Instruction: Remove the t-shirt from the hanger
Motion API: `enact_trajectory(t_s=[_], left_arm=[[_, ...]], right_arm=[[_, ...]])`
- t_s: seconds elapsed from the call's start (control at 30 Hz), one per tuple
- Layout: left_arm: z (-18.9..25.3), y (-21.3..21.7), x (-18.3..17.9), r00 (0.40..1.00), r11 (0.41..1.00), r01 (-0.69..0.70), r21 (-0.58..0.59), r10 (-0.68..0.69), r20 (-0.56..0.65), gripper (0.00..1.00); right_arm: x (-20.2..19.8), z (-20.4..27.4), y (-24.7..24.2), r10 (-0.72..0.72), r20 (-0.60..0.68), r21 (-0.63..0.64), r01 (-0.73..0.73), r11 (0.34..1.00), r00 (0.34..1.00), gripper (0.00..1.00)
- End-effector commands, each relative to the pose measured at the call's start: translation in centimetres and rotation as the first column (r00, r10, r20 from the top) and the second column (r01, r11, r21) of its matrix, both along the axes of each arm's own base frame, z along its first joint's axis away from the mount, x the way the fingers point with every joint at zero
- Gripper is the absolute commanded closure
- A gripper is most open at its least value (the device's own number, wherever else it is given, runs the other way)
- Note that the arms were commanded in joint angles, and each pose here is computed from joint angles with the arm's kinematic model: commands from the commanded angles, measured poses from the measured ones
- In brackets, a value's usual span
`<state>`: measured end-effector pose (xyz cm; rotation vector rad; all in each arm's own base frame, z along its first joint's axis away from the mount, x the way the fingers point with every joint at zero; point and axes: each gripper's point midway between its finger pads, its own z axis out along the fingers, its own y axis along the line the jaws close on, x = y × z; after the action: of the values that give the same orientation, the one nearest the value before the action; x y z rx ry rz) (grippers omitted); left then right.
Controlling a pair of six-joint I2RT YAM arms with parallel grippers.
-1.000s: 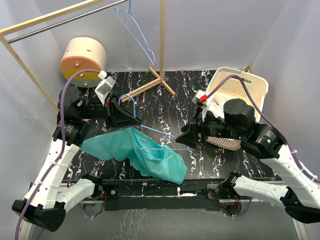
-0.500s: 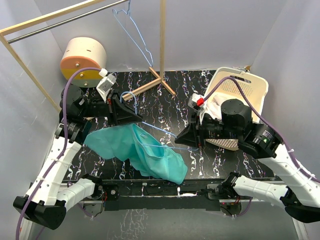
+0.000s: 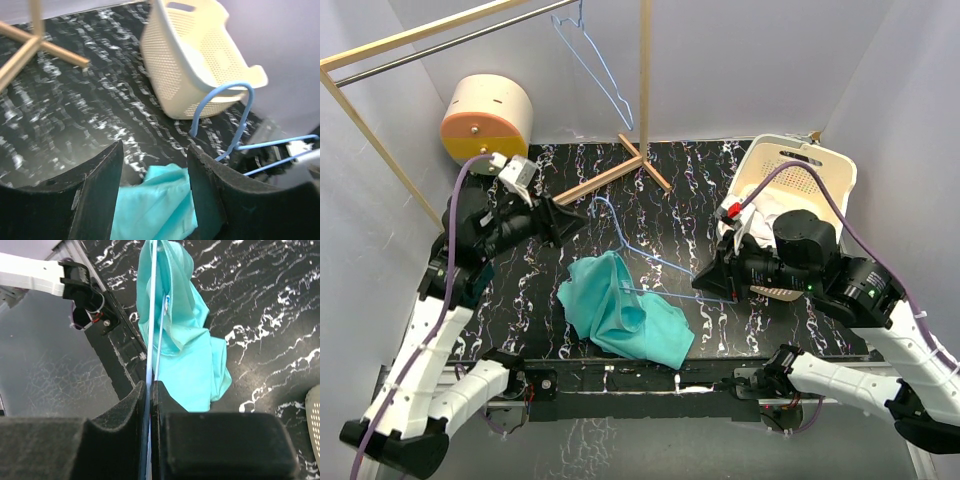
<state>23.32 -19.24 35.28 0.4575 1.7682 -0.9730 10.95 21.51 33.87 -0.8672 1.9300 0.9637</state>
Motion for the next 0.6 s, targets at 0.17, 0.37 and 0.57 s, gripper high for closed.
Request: enact_trajectory(t_s=[0.17, 0.37, 0.57], left_arm=[[-3.6, 6.8, 0.1, 0.923, 0.919, -0.385, 0.085, 0.383, 0.043, 0.47], [-5.4, 7.9, -0.7, 0.9, 0.897, -0.436, 0.077, 0.434, 0.037, 0.47], [-7.3, 8.0, -1.0, 0.899, 0.894, -0.436, 0.099, 0.438, 0.008, 0.47]], right_arm=[[3.1, 3.2, -2.7, -0.26, 0.035, -0.021, 0.261, 0.965, 0.965, 0.92], [2.2, 12.4, -3.6, -0.308, 0.182, 0.354, 0.23, 0.907, 0.934, 0.92], [2.1, 12.7, -1.3, -0.233, 0.172, 0.386, 0.152, 0.91, 0.957, 0.92]])
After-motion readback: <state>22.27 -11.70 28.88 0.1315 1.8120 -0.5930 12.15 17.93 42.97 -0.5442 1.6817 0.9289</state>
